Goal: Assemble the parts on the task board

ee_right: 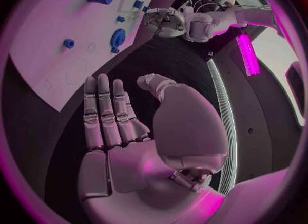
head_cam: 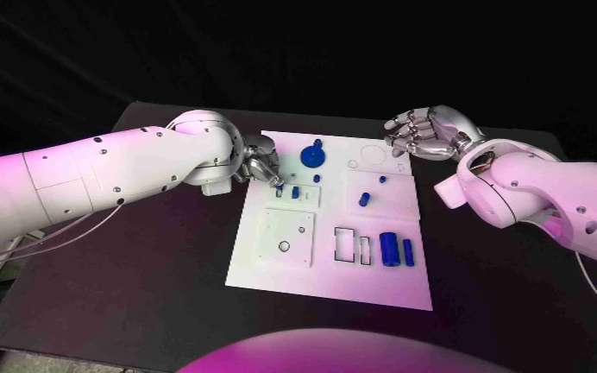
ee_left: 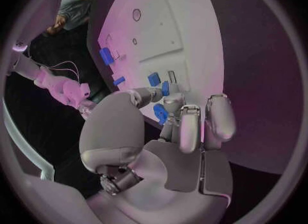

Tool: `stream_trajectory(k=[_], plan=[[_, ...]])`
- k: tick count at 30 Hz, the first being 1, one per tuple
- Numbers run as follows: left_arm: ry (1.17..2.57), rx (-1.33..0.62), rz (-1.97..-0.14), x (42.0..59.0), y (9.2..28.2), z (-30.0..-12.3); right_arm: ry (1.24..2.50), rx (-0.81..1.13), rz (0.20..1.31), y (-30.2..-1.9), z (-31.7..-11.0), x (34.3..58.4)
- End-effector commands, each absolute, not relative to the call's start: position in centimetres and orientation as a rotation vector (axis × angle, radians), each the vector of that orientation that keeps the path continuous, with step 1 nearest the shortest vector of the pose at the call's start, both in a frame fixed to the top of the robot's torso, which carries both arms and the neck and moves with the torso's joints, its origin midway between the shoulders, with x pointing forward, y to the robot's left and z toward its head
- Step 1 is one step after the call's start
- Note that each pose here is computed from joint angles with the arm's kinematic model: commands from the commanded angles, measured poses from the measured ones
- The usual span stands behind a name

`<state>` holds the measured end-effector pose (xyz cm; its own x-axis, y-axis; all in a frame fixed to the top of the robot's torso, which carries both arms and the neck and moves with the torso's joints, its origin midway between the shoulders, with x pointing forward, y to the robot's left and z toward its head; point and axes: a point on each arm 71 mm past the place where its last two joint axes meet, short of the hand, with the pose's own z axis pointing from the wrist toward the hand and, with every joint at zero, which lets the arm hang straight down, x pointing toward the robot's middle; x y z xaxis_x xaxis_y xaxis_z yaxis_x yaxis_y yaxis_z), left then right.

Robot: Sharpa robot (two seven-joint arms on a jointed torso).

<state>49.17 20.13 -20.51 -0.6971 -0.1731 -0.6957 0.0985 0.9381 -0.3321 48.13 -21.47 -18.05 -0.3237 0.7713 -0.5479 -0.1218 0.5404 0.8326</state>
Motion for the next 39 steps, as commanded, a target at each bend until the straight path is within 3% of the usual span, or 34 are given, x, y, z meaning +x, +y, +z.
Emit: stream_trajectory(k=[1,39], plan=[[2.302,-0.022,-0.416,49.1,19.99,-20.61,1.665,0.543,1.005,-21.39,-18.06,48.1],[2.359,0.04,-0.338,48.53,19.33,-21.51,1.663,0.544,1.004,-21.54,-18.16,48.0]])
